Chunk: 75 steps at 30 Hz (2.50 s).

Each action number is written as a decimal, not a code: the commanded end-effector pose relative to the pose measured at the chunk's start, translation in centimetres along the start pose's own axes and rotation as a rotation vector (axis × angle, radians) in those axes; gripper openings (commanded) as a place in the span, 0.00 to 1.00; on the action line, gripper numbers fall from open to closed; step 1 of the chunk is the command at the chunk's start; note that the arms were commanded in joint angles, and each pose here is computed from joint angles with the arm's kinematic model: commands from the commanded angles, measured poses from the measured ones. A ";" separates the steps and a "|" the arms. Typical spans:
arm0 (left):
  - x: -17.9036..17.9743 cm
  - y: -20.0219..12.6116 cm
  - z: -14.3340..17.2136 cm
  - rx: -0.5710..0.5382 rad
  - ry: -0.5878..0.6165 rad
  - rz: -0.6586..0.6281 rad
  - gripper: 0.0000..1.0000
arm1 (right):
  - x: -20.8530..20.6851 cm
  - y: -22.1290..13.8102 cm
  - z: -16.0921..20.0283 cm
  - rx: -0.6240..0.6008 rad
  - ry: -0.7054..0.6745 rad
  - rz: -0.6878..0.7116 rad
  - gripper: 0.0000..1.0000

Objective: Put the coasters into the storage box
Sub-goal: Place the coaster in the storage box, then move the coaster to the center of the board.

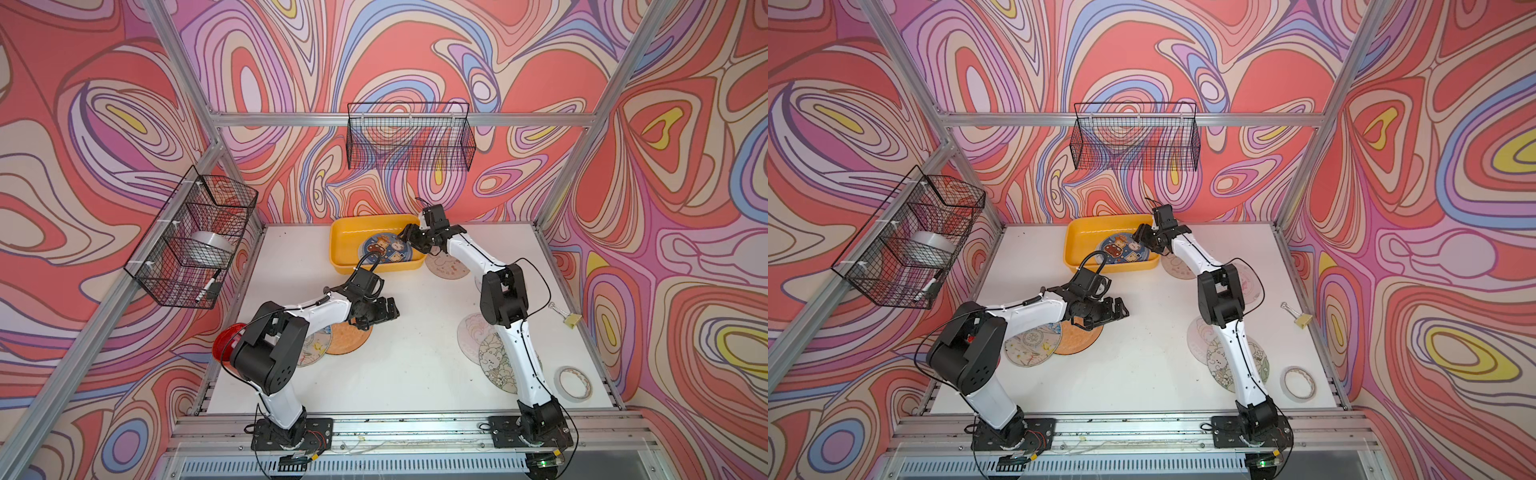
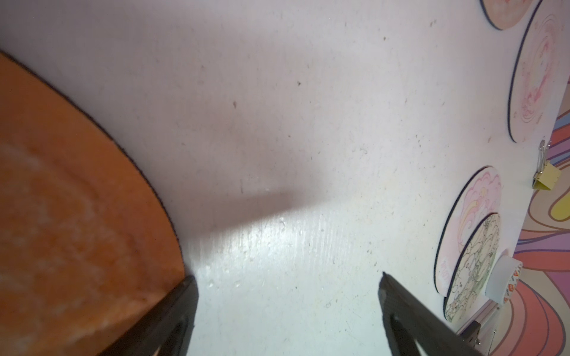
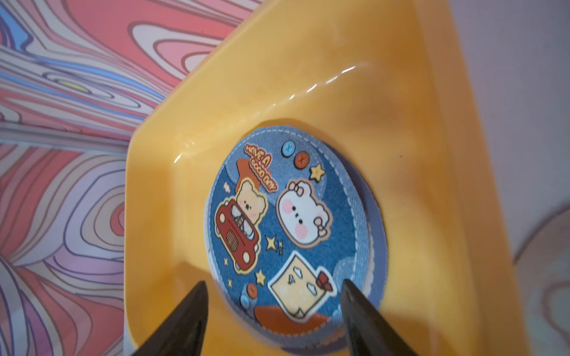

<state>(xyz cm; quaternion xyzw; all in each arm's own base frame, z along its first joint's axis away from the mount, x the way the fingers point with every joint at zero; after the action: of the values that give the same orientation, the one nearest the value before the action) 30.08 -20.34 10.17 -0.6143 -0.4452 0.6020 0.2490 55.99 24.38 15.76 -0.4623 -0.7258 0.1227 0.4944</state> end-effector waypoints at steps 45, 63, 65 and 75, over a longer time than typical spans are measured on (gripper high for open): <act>-2.9 1.2 0.1 0.033 0.071 -0.018 1.00 | -29.4 -20.6 0.9 0.200 0.135 0.720 0.98; -3.1 1.4 0.1 0.040 0.079 -0.011 1.00 | -28.7 -20.2 4.5 0.264 0.161 0.557 0.98; -3.1 1.3 0.1 0.039 0.083 -0.012 1.00 | -29.1 -20.6 3.6 0.241 0.161 0.581 0.98; -2.9 1.1 0.2 0.027 0.078 -0.015 1.00 | -32.8 -21.9 0.2 0.131 0.194 0.671 0.98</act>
<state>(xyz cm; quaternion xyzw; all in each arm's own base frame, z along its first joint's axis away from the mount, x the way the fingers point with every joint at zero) 30.81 -23.46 10.73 -0.6337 -0.4293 0.5819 0.2748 46.24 -12.06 11.09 -0.6430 -0.4936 0.2768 0.5160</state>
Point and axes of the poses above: each gripper's point midway between its finger pads, its own y axis out along the fingers, its own x axis along the line the jaws close on, z = x × y, the point moved 7 cm from there along -y, back along the fingers, and after that the axes turned 4 degrees about -y, right-handed, at the moved point
